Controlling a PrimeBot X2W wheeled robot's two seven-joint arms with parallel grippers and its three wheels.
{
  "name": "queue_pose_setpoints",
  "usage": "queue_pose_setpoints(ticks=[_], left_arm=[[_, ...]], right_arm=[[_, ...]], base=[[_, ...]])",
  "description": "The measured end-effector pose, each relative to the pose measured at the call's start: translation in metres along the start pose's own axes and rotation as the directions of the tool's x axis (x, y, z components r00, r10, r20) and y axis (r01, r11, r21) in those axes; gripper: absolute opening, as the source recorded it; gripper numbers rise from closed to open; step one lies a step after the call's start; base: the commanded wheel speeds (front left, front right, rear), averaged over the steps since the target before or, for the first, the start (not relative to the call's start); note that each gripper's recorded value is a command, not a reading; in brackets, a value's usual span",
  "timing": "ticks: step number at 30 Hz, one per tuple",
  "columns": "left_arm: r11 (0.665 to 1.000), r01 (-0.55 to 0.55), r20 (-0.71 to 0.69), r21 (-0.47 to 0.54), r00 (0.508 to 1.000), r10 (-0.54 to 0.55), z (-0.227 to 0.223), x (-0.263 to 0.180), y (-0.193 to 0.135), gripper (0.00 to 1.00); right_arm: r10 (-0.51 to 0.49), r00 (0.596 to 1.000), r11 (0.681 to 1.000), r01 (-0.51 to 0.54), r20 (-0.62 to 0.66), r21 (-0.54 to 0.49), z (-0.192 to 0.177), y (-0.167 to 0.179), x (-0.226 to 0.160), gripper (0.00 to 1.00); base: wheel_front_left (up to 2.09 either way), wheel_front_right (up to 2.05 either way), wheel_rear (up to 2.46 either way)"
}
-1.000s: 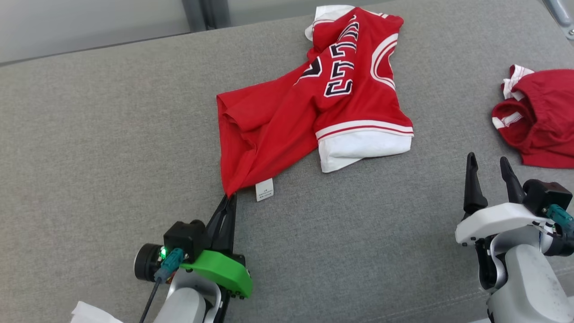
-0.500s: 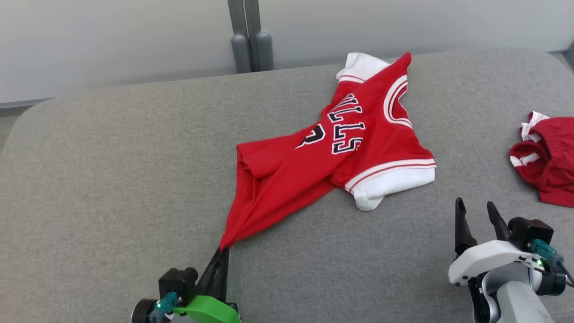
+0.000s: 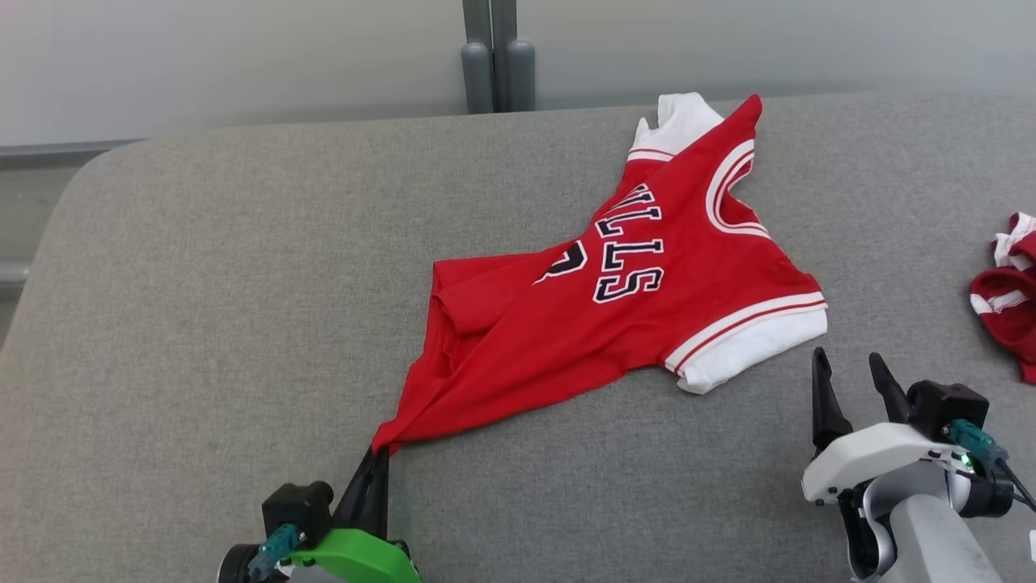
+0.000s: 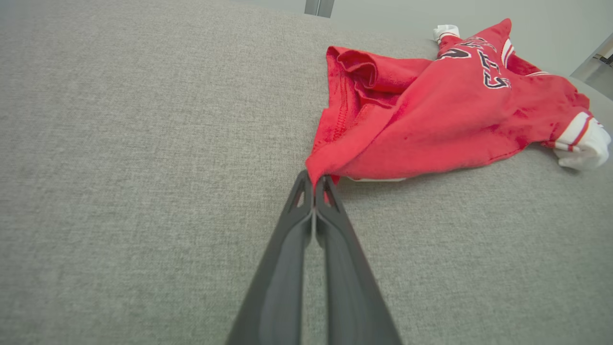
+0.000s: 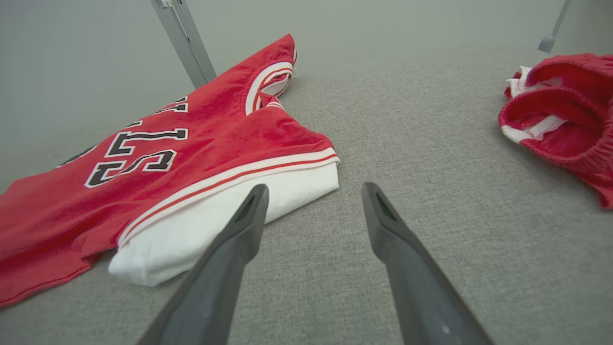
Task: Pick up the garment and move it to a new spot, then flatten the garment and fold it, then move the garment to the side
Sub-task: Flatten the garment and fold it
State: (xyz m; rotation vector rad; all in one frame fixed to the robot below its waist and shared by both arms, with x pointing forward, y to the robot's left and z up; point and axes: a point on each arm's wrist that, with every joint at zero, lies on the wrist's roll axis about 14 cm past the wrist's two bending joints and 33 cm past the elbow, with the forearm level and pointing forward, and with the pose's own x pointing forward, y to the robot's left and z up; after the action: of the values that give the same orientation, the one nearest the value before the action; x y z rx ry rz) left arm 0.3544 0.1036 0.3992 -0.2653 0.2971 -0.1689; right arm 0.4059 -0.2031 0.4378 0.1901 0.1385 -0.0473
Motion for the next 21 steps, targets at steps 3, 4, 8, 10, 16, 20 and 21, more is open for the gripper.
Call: queue_pose_setpoints(ticks=[3, 4, 8, 10, 16, 20, 21], left_arm=[[1.000, -0.001, 0.004, -0.003, 1.000, 0.001, 0.003, 0.008, 0.001, 1.00], [1.000, -0.001, 0.006, -0.003, 1.000, 0.001, 0.004, 0.011, 0.001, 1.00], [1.000, -0.013, 0.005, 0.001, 1.000, 0.013, 0.005, 0.019, 0.004, 1.00], [0.999, -0.035, 0.017, 0.003, 0.999, 0.035, 0.009, 0.023, 0.009, 1.00], [0.993, -0.118, 0.062, -0.001, 0.991, 0.118, 0.023, 0.031, 0.032, 1.00], [0.986, -0.164, 0.069, 0.000, 0.984, 0.164, 0.026, 0.031, 0.047, 1.00], [0.985, -0.173, 0.065, 0.005, 0.983, 0.173, 0.024, 0.030, 0.050, 1.00]], right_arm=[[-0.001, 1.000, 1.000, 0.001, -0.009, -0.007, -0.002, 0.000, 0.011, 1.00], [-0.001, 1.000, 1.000, 0.001, -0.012, -0.010, -0.003, 0.001, 0.015, 1.00], [-0.008, 0.999, 1.000, 0.007, -0.032, -0.021, -0.010, -0.001, 0.029, 1.00], [-0.010, 0.999, 1.000, 0.009, -0.044, -0.030, -0.014, -0.001, 0.036, 1.00], [-0.020, 0.996, 0.999, 0.017, -0.085, -0.034, -0.030, -0.001, 0.055, 1.00], [-0.019, 0.992, 0.999, 0.015, -0.125, -0.034, -0.045, 0.001, 0.061, 1.00], [-0.019, 0.991, 0.999, 0.014, -0.133, -0.035, -0.048, 0.002, 0.062, 1.00]], base=[[0.00, 0.00, 0.00], [0.00, 0.00, 0.00], [0.00, 0.00, 0.00], [0.00, 0.00, 0.00], [0.00, 0.00, 0.00], [0.00, 0.00, 0.00], [0.00, 0.00, 0.00]])
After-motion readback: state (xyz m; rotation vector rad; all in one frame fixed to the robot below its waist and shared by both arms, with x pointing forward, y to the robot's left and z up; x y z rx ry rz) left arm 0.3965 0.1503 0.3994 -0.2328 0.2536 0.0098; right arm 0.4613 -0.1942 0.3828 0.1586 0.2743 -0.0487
